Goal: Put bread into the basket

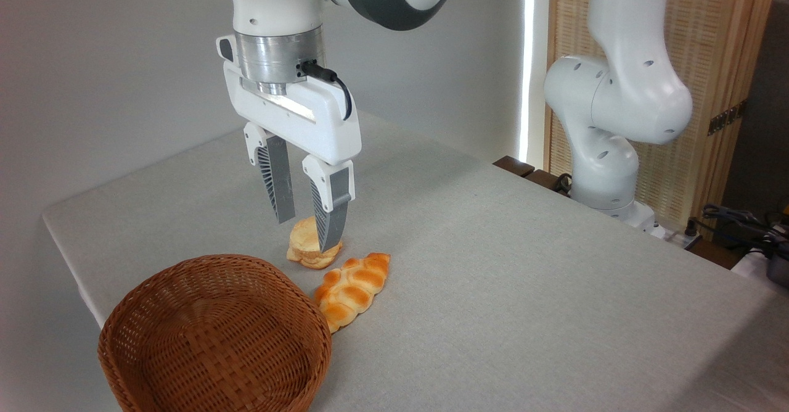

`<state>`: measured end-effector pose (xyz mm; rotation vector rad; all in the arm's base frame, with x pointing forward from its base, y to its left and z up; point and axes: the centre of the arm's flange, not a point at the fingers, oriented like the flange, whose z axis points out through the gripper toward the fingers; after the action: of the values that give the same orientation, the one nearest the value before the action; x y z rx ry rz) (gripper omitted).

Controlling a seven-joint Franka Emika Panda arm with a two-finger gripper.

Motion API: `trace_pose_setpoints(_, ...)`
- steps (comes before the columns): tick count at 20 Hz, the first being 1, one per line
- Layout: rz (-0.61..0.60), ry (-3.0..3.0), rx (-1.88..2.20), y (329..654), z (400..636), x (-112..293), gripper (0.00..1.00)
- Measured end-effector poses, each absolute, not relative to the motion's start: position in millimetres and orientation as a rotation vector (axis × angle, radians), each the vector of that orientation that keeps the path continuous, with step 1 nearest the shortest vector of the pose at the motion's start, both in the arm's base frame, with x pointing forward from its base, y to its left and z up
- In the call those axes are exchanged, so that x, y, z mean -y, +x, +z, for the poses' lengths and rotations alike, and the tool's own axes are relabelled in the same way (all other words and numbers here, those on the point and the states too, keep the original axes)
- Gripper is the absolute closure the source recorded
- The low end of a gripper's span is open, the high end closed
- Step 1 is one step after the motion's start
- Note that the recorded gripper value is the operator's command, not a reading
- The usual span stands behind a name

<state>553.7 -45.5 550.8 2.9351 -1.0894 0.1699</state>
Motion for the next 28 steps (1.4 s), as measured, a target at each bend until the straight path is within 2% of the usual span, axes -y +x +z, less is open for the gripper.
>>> trace_pose_setpoints(15, 0.203, 2.909, 1.18, 548.2, 563.3, 54.7, 0.0)
trace_pose_setpoints(28, 0.204, 2.908, 1.182, 547.8, 563.6, 57.4, 0.0)
